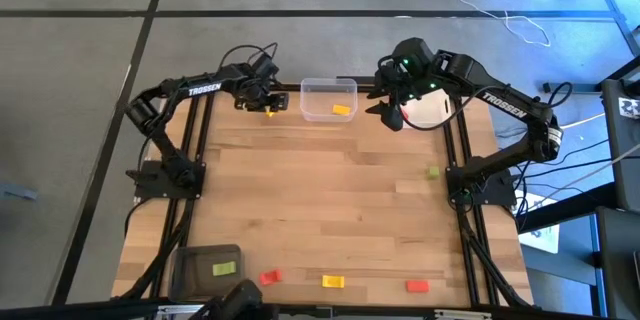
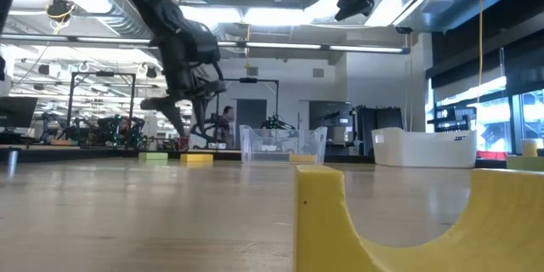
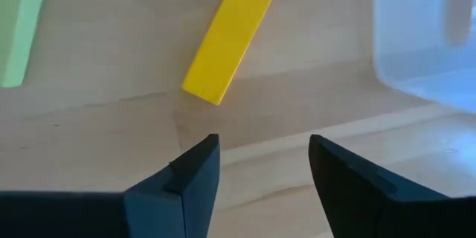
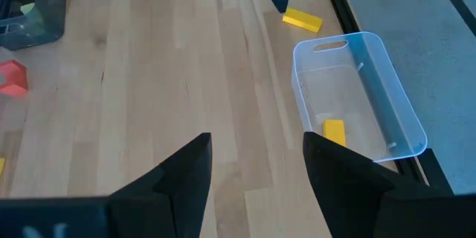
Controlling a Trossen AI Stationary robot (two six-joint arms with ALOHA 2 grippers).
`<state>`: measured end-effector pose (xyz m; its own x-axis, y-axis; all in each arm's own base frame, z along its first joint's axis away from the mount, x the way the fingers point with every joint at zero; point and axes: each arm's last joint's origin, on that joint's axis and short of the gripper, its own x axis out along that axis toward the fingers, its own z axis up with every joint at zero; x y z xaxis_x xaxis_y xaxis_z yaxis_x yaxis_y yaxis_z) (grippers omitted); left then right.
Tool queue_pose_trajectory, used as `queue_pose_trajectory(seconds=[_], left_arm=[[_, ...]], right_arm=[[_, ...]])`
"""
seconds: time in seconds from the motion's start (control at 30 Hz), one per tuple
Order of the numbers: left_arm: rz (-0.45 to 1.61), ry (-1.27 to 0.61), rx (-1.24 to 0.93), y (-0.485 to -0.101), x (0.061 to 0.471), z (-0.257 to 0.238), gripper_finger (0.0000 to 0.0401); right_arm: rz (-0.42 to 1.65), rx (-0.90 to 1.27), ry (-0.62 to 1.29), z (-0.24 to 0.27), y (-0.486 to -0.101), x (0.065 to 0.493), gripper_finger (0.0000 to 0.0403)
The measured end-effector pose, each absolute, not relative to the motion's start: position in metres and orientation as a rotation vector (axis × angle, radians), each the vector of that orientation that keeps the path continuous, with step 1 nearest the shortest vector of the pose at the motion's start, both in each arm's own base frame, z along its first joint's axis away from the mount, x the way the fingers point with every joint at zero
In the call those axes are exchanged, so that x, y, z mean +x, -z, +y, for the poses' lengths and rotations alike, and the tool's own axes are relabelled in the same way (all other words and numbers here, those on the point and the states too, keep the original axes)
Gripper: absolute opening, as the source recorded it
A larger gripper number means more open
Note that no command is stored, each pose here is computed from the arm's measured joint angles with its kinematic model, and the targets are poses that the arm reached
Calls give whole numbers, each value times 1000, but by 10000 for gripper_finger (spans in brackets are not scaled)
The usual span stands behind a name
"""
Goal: Sort & place blocks by color
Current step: Put the top yellow block into the transparent bin
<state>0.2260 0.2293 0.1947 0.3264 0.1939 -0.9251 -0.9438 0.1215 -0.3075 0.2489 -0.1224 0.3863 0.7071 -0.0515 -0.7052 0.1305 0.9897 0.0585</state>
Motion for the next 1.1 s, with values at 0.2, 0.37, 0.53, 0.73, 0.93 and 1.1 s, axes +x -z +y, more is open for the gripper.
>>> queue_pose_trajectory(seconds=[0.2, 0.37, 0.53, 0.73, 0.93, 1.1], left_arm=[[907, -1046, -1104, -177, 230, 234, 197], [909, -1089, -994, -174, 232, 238, 197], [921, -1129, -900, -175, 232, 240, 197], [902, -1106, -841, -176, 235, 242, 197], [970, -1090, -794, -169, 236, 240, 197], [961, -1103, -777, -170, 237, 240, 197]], right_arm=[[779, 107, 101, -122, -386, 249, 212], [780, 107, 101, -122, -386, 249, 212], [780, 107, 101, -122, -386, 249, 212], [780, 107, 101, -122, -386, 249, 212], [780, 107, 101, -122, -386, 249, 212], [780, 107, 101, -122, -386, 249, 212]])
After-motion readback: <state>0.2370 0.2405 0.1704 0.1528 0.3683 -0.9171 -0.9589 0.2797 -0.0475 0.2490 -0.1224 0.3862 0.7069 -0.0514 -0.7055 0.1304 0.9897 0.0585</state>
